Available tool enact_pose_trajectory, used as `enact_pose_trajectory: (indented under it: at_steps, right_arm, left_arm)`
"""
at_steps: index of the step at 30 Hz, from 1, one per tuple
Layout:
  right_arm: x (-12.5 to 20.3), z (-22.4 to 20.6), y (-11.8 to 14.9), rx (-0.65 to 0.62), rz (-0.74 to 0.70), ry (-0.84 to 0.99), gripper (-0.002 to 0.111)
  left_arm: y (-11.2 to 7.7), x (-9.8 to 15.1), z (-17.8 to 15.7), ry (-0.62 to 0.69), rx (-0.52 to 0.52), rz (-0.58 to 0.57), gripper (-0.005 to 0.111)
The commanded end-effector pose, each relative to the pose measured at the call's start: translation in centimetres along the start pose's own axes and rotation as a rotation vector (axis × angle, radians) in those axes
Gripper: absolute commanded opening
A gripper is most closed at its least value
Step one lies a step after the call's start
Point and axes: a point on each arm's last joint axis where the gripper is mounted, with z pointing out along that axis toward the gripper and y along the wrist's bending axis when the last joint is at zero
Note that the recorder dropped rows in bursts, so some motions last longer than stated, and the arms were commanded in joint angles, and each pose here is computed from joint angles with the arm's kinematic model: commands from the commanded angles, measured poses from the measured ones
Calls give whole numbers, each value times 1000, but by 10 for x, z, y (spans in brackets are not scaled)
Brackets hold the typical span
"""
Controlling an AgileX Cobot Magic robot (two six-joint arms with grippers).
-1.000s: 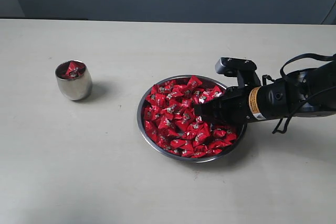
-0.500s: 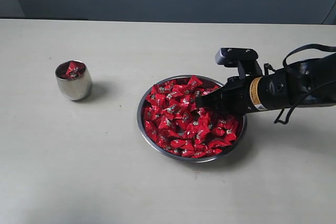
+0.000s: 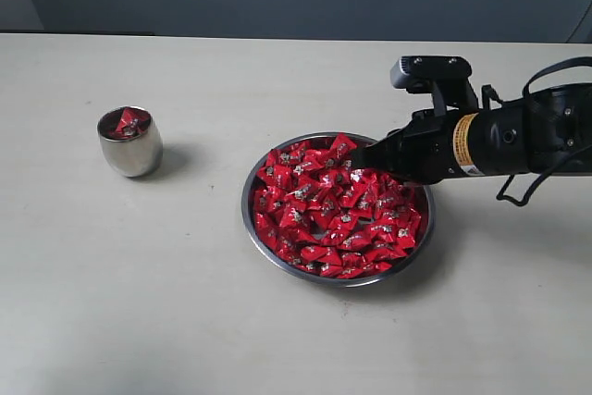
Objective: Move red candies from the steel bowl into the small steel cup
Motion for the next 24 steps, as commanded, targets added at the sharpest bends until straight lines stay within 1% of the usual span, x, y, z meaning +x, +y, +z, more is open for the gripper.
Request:
enact_pose_trajectory:
  at_steps: [1,9,14,24]
  right_arm:
    - [-2,-2,-1,6,1,-2,-1]
    - [4,-2,-1,2,-3,57,-1]
    - [15,6,-5,10,15,110,-1]
    - [21,13,-9,32,23,138,-1]
  left_arm:
    - [0,1,0,0,-1,0,0]
    - [0,1,0,0,-1,0,0]
    - [0,1,0,0,-1,0,0]
    - [0,1,0,0,-1,0,0]
